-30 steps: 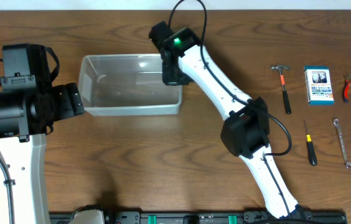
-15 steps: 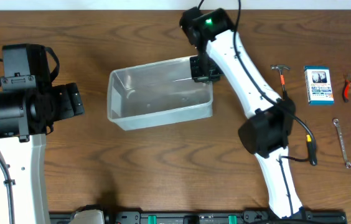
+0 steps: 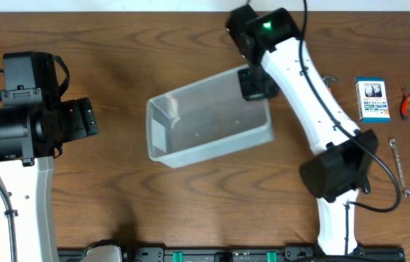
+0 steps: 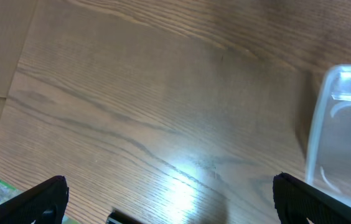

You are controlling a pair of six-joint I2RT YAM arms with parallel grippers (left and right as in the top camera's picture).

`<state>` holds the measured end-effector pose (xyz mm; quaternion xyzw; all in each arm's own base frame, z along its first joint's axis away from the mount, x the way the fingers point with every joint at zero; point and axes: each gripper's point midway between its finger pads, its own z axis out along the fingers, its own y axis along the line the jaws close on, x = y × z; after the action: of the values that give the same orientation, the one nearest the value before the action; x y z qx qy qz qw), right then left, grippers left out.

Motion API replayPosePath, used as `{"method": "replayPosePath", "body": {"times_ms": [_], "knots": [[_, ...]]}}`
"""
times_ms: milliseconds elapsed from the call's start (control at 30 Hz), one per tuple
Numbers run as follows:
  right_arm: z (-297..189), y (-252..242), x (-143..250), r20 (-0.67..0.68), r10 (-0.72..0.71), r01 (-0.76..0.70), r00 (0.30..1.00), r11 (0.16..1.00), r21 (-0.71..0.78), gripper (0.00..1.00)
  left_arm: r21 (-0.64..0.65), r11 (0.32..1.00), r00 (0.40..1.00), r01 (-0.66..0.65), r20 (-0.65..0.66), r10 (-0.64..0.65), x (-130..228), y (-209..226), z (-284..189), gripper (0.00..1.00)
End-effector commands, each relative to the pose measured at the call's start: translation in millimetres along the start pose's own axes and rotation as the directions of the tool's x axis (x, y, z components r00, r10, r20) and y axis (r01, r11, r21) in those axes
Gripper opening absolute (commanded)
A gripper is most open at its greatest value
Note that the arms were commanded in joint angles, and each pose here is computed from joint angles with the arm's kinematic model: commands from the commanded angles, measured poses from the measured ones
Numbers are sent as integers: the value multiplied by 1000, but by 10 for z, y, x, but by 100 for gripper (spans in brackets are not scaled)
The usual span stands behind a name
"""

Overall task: Pack container
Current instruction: 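Drag the clear container rightward with the right gripper to table center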

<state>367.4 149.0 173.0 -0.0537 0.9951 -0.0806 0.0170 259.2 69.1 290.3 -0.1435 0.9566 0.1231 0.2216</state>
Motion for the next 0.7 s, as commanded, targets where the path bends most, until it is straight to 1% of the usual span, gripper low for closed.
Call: {"method": "replayPosePath", "body": {"times_ms": [0,100,200,400,667], "knots": [[-40,-335,116,-6,42,-42,999,999,30,1,-9,1000,1000,15,5,-15,-15,27,-8,98],[-5,-554,180,-15,74,-73,997,995,71,1,-8,1000,1000,17,9,-17,-26,26,-8,98],[11,-664,145,8,91,-91,996,994,63,1,-8,1000,1000,17,9,-17,-27,26,-8,98],[142,-646,68,23,86,-87,996,995,47,1,-8,1000,1000,16,8,-16,-23,25,-8,98],[642,-566,119,-24,24,-23,999,999,48,1,-9,1000,1000,16,5,-16,-16,26,-9,98]]}}
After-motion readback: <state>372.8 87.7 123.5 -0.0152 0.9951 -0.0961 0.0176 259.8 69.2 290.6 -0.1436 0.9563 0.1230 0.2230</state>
